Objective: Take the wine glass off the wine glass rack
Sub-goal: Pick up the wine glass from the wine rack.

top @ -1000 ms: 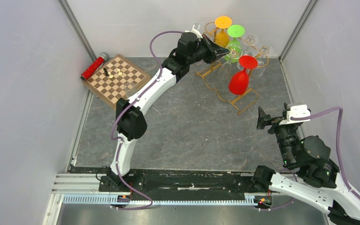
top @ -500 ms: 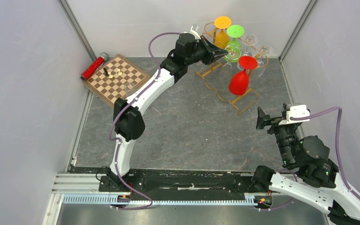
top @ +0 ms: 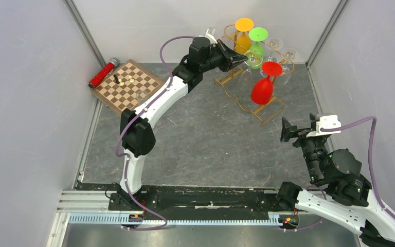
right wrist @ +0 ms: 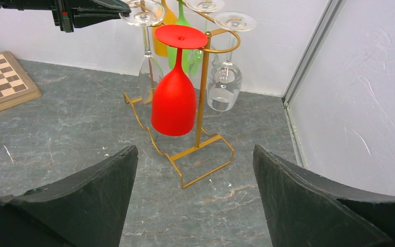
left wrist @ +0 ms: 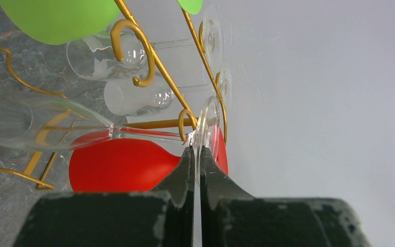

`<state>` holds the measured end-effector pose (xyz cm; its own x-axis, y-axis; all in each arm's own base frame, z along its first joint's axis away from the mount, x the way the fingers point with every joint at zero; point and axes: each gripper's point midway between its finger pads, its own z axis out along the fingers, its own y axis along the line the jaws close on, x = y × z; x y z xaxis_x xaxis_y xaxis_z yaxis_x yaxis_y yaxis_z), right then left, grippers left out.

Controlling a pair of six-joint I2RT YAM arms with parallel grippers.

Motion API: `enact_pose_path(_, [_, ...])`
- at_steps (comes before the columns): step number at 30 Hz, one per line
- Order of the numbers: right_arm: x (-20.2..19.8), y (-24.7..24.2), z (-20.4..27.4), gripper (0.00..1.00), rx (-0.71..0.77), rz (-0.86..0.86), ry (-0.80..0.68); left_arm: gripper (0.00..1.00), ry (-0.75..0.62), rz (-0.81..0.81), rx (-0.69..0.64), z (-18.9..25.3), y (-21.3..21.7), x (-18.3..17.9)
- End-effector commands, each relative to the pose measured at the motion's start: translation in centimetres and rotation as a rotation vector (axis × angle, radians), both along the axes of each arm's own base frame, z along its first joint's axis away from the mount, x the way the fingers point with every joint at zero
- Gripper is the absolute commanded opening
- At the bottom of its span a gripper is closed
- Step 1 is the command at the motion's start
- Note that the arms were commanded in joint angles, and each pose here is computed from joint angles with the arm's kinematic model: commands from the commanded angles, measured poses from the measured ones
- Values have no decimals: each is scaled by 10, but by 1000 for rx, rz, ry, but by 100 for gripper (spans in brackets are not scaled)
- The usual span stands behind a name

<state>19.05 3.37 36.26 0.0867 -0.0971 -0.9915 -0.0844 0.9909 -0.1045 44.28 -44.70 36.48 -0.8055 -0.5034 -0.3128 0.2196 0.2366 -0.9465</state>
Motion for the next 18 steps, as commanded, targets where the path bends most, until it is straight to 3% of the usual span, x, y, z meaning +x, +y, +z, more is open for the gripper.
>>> enact_pose_path(1, [0,4,6,85,39,14,-6,2,-108,-18,-124,70,17,-23])
enact_pose_path(18, [1,13,8,86,58,41,19,2,-144,-44,-160,85,33,-47])
